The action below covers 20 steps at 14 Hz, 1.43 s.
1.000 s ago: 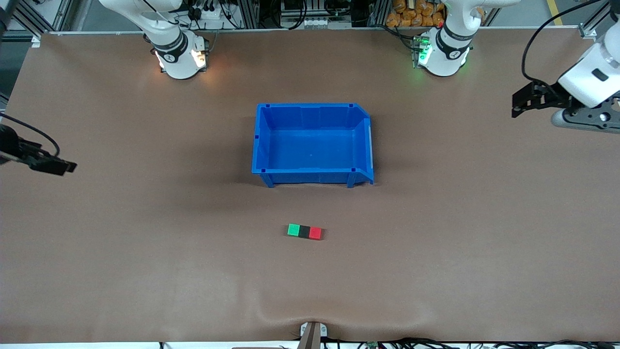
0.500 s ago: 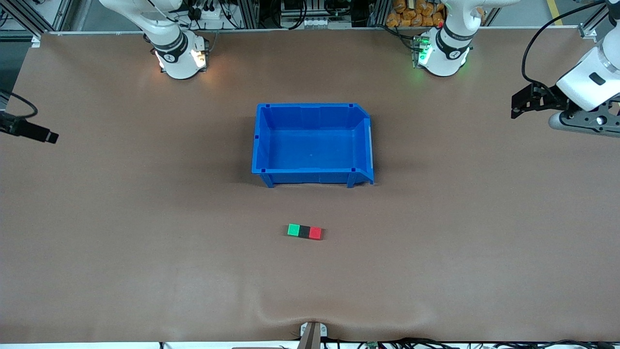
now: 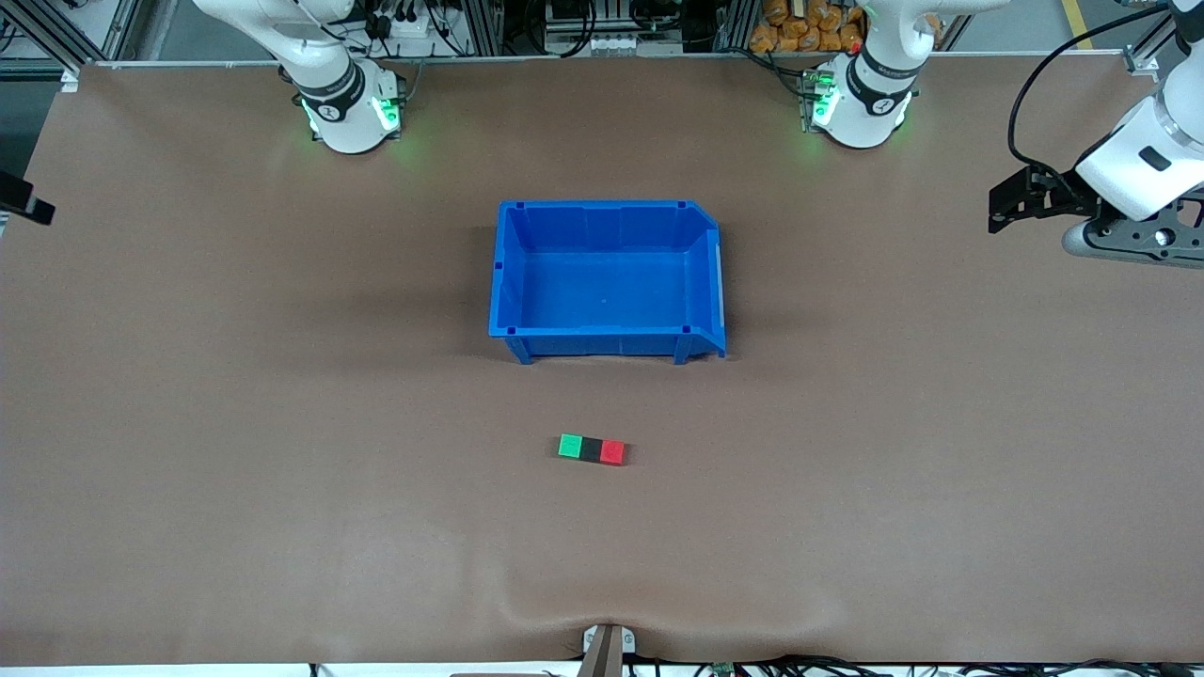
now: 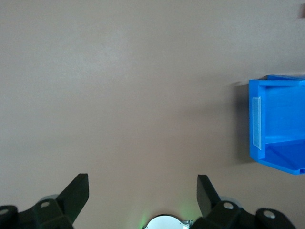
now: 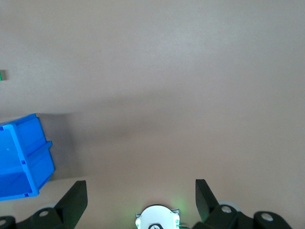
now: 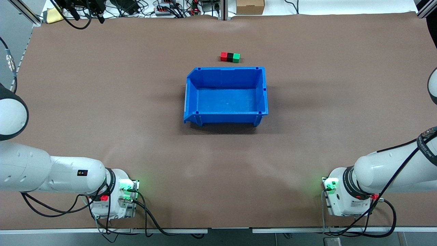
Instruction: Attach green and red cubes to black cube
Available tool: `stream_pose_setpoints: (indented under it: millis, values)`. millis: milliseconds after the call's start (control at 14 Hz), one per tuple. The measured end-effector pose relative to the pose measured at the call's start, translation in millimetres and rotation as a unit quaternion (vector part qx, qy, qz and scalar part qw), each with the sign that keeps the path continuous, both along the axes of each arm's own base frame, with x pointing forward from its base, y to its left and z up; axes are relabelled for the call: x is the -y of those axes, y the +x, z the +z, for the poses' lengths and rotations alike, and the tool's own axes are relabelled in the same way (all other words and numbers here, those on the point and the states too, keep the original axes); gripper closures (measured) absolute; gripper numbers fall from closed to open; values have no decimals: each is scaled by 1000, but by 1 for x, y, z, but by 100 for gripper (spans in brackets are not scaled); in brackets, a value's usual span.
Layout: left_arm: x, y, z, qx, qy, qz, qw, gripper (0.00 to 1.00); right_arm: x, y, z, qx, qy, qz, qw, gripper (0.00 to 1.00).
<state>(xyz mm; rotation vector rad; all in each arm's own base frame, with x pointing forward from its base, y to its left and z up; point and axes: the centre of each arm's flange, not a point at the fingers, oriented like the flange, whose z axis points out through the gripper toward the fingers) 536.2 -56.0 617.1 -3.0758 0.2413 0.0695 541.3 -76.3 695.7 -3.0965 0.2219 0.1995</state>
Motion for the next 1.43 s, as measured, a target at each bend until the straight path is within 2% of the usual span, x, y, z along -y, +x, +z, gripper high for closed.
stream_pose_setpoints:
  millis: [286,500,1071,1429]
  values:
    - [-4,1,11,12,-1,7,1000,0,-1,-26,10,2,5,4,1000,0]
    - [-7,1,14,15,-1,9,1000,0,-3,-36,12,3,7,7,1000,0]
    - [-4,2,12,13,-1,6,1000,0,-19,-45,9,11,9,26,1000,0]
    - [-1,3,11,12,-6,5,1000,0,-18,-41,3,20,12,55,998,0]
